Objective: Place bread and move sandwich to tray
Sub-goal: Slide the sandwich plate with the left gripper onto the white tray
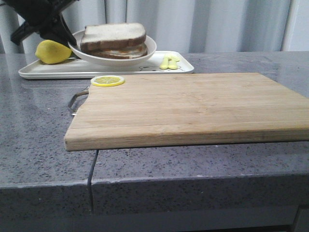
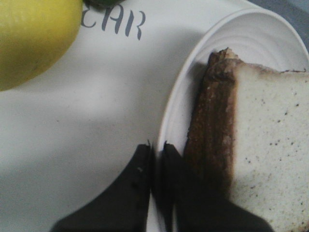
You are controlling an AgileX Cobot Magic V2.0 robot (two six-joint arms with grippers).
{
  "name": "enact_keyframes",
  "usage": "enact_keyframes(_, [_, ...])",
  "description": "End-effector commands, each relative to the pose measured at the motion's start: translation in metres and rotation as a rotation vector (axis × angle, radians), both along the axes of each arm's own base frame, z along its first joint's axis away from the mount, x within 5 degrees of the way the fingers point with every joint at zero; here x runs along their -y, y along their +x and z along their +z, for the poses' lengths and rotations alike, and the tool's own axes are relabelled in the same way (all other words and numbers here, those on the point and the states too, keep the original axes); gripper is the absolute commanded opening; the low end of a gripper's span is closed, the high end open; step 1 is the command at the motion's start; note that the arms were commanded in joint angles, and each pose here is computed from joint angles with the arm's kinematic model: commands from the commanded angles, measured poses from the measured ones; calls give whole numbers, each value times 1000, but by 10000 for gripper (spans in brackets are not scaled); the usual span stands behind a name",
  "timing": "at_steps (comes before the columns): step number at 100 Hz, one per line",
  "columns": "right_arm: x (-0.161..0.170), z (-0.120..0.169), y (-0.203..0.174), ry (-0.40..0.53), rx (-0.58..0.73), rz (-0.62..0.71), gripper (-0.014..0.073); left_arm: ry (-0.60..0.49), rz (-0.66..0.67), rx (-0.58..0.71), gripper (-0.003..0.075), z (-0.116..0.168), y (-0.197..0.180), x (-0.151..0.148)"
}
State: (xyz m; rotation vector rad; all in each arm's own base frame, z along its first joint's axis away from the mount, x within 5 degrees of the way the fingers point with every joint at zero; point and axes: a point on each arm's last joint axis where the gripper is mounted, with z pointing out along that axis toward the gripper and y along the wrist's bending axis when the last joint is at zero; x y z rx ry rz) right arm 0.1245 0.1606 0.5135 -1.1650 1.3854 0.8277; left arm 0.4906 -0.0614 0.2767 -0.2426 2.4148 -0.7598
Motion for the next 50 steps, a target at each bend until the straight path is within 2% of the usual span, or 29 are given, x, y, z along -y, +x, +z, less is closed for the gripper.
enact_keyframes(1, [8, 16, -9, 74, 45, -10, -61, -88, 43, 130, -20, 43, -1, 5])
enact_keyframes(19, [8, 15, -10, 66, 41, -2, -61, -67, 67, 119, -20, 26, 8, -1])
enact_keyframes(37, [7, 14, -11, 54, 36, 10, -61, -53, 80, 118, -16, 23, 10, -7])
enact_keyframes(42, [7, 14, -11, 52, 35, 11, -61, -55, 85, 118, 2, 23, 11, -9])
enact_keyframes(50, [7, 14, -12, 49, 34, 14, -61, -56, 89, 113, 81, 22, 11, -12])
